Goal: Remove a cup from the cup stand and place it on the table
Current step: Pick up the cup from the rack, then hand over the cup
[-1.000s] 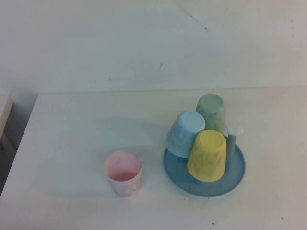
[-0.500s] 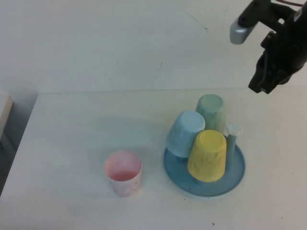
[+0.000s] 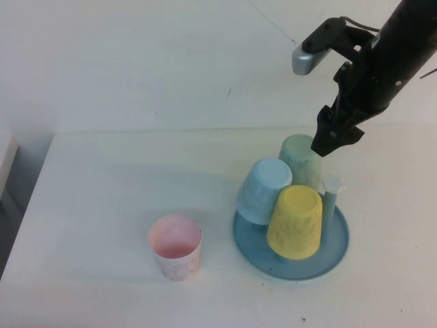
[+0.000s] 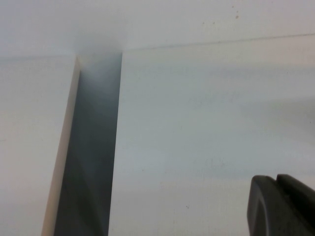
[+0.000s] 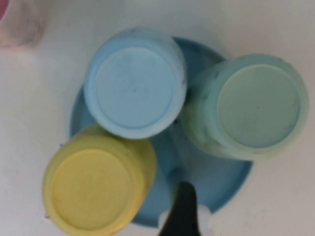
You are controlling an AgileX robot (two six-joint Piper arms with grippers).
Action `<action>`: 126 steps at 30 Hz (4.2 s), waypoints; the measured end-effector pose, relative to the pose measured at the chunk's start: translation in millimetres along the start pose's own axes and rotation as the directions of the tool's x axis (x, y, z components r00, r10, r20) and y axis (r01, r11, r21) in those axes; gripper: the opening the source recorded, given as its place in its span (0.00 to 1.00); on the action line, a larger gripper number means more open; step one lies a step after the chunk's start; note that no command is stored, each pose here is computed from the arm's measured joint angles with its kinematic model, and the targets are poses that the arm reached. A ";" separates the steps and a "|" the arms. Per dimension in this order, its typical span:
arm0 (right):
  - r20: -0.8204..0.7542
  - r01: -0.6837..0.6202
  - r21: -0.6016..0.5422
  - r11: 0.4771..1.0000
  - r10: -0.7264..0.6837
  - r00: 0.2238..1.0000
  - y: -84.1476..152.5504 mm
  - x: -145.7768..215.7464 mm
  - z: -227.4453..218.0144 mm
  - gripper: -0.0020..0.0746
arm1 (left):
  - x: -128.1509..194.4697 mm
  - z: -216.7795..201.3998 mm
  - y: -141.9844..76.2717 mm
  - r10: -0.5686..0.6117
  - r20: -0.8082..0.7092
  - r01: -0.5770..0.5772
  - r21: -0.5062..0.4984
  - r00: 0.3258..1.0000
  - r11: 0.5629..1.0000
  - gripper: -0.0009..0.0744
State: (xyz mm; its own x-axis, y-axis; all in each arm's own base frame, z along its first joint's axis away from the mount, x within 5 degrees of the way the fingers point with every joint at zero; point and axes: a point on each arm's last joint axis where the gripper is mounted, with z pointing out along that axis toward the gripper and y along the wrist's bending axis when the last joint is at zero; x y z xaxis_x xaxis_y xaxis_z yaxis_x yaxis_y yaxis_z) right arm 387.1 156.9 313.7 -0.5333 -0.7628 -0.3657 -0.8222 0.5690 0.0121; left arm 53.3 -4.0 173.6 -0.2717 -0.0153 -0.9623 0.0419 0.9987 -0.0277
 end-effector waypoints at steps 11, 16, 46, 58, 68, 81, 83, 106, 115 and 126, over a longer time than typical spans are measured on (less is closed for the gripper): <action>-0.003 -0.022 -0.007 1.000 0.022 1.000 -12.6 -18.5 29.4 0.82 | 0.0 0.0 0.0 0.002 0.000 -0.002 0.000 1.000 1.000 0.01; -0.023 -0.019 -0.023 1.000 0.019 1.000 -13.4 -20.9 44.7 0.82 | 0.0 0.0 0.0 0.002 0.000 -0.002 0.000 1.000 1.000 0.01; -0.072 0.001 -0.058 0.998 -0.005 0.997 -8.1 -28.7 83.6 0.78 | 0.0 0.0 0.0 0.002 0.000 -0.002 0.000 1.000 1.000 0.01; 0.037 0.017 0.047 0.999 -0.019 0.999 -4.5 -41.3 24.0 0.78 | 0.0 0.0 0.0 0.002 0.000 -0.002 0.000 1.000 1.000 0.01; 0.128 -0.042 0.116 0.992 0.027 0.991 7.0 -40.5 -30.4 0.78 | 0.0 0.0 0.0 0.002 0.000 -0.002 0.000 1.000 1.000 0.01; 0.179 -0.109 0.003 0.994 0.106 0.978 56.1 7.4 -86.6 0.78 | 0.0 0.0 0.0 0.002 0.000 -0.002 0.000 1.000 1.000 0.01; 0.120 -0.131 -0.070 0.989 0.138 0.983 60.2 30.5 -71.1 0.78 | 0.0 0.0 0.0 0.002 0.000 -0.002 0.000 1.000 1.000 0.01; 0.416 -0.298 -0.723 0.624 0.737 0.532 54.2 154.5 -21.3 0.78 | 0.0 0.0 0.0 0.002 0.000 -0.002 0.000 1.000 1.000 0.01; 0.313 -0.368 -0.813 0.451 0.871 0.378 35.6 151.3 -5.1 0.78 | 0.0 0.0 0.0 0.003 0.000 -0.003 0.000 1.000 1.000 0.01; -0.062 -0.484 -0.874 0.031 0.982 0.176 35.1 151.5 -4.4 0.78 | 0.0 0.0 0.1 0.004 0.000 -0.004 -0.001 1.000 1.000 0.01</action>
State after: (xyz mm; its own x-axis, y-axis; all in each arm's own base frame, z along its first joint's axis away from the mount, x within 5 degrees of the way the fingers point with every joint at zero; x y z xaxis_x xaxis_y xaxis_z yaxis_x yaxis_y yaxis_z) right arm 276.6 60.0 262.9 -0.9139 0.4058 0.0057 0.0589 0.1188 0.9912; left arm 53.3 -3.9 173.5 -0.2716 -0.0111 -0.9624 0.0423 0.9988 -0.0235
